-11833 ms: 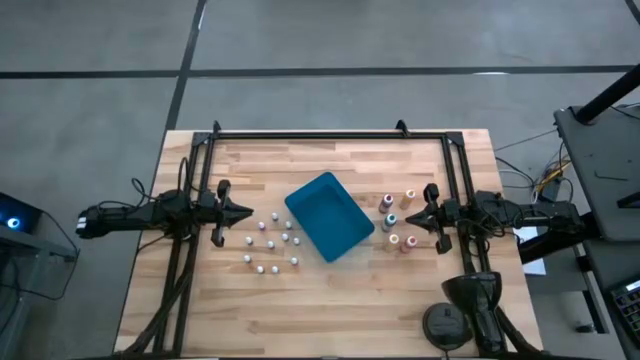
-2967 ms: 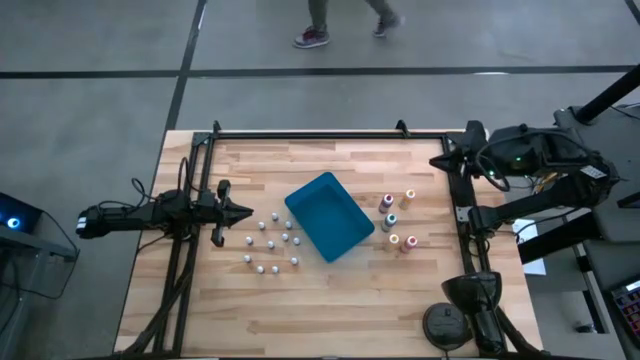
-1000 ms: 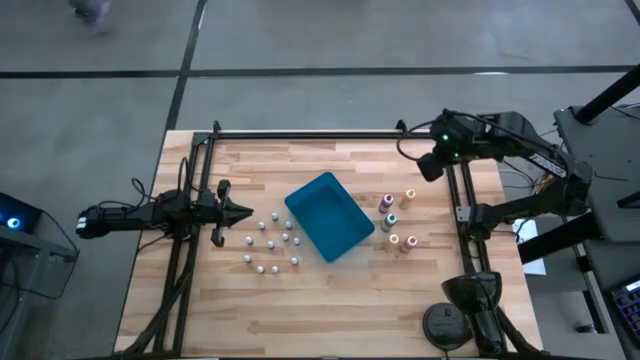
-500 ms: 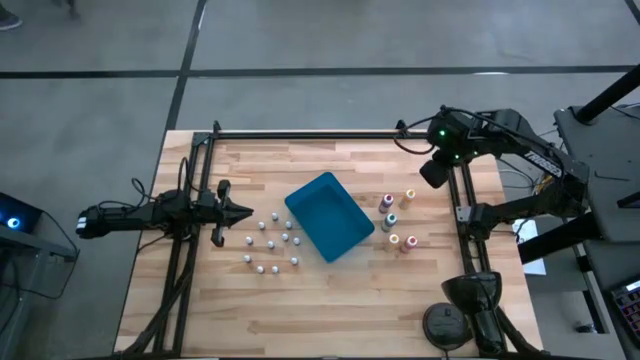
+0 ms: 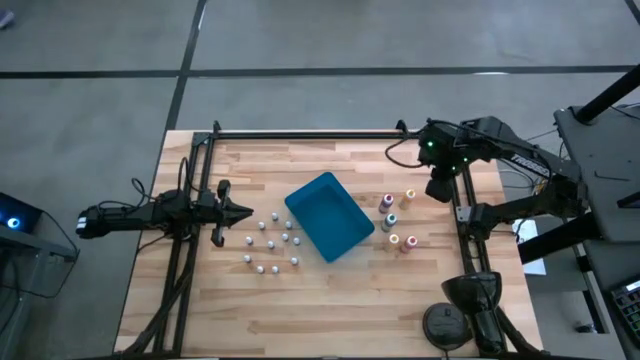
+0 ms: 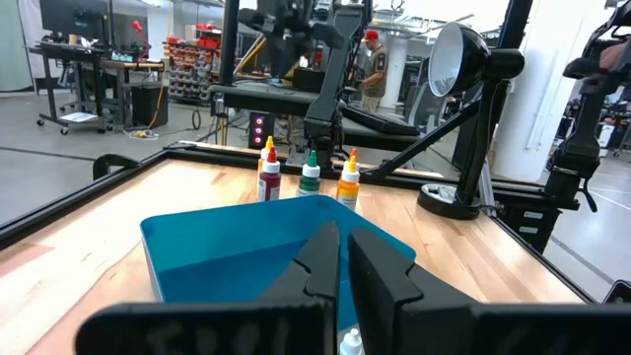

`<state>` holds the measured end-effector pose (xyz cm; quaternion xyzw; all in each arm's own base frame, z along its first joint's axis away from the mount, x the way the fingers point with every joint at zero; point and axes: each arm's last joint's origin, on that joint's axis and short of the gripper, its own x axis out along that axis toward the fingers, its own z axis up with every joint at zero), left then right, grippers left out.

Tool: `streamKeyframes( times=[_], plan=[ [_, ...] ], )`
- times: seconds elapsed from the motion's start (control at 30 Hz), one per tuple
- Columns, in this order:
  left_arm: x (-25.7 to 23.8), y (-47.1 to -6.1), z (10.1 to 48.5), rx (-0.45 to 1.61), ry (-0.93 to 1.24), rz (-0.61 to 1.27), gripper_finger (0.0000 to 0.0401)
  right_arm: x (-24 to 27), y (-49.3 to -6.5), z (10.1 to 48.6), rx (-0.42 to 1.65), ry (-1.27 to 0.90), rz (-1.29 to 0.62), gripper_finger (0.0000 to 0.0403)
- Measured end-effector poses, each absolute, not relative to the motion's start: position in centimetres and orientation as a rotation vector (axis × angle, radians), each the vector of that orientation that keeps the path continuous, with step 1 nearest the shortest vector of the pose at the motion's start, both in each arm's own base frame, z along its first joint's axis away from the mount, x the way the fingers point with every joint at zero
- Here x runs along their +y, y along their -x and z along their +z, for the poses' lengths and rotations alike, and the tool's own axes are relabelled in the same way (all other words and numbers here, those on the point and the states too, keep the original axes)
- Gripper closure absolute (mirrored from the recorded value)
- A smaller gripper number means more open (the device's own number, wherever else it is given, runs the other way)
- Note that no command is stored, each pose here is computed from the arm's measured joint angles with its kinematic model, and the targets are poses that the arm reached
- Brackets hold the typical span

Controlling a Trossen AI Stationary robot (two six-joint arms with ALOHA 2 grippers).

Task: Pick & Place food coloring
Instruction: Put the yellow food coloring bottle into the blue bin

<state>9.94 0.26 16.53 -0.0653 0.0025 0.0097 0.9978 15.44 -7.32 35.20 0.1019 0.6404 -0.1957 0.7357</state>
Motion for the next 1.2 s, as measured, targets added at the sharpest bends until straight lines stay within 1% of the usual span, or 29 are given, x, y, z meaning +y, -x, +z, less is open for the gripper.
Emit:
streamKeyframes(
  times=[0.17, 0.33, 0.67, 0.87, 1.2],
  plan=[
    [0.3, -9.9, 16.5, 0.005, 0.131, 0.019, 0.0401, -7.5, -15.7, 33.7, 1.442, -0.177, -0.382, 0.0298],
    [0.3, -9.9, 16.5, 0.004, 0.131, 0.019, 0.0401, -7.7, -16.3, 32.7, 1.428, -0.125, -0.344, 0.0263],
    [0.3, -9.9, 16.5, 0.005, 0.131, 0.019, 0.0401, -7.9, -17.1, 31.7, 1.37, -0.049, -0.212, 0.0211],
    [0.3, -9.9, 16.5, 0.005, 0.131, 0.019, 0.0401, -7.9, -17.5, 30.7, 1.355, -0.007, -0.132, 0.0198],
    [0.3, -9.9, 16.5, 0.005, 0.131, 0.019, 0.0401, -7.9, -17.5, 27.4, 1.399, 0.058, -0.051, 0.0197]
  ],
)
